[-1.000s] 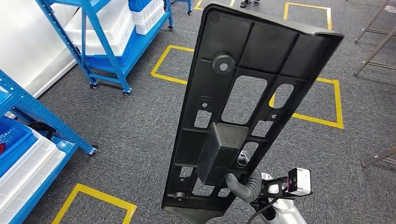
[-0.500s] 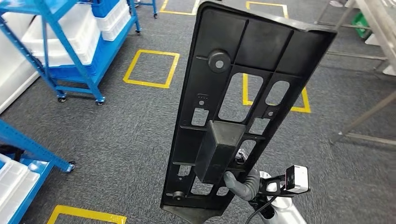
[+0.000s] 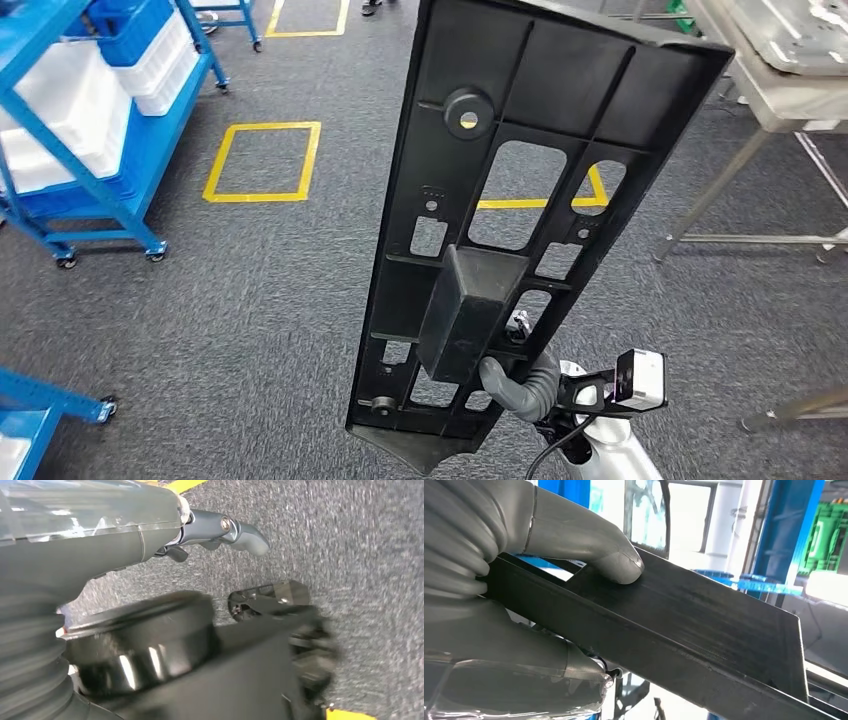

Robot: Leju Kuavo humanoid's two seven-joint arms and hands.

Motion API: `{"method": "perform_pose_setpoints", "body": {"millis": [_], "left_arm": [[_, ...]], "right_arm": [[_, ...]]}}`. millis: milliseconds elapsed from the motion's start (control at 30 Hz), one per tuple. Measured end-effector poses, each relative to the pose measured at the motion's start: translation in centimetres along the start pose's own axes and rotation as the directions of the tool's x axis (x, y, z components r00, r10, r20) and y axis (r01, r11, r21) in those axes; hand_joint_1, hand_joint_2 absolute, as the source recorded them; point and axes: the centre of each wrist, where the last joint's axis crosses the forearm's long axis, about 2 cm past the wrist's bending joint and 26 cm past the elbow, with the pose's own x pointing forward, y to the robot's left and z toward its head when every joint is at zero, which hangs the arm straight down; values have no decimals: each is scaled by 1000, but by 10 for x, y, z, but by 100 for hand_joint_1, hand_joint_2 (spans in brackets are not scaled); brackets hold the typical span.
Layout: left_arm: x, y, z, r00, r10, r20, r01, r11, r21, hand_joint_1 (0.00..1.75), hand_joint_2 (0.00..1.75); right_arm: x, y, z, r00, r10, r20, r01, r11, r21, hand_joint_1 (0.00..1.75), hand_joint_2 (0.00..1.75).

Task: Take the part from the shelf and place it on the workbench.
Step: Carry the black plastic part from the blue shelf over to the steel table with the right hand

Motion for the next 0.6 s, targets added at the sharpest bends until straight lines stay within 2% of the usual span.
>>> {"method": "perform_pose_setpoints", "body": {"millis": [600], "left_arm": [[3,-2,0,1000,-15,4,15,1000,-21,0,175]], "right_arm": [[23,9,30,996,84,-27,-85,994,-71,175,175]]}}
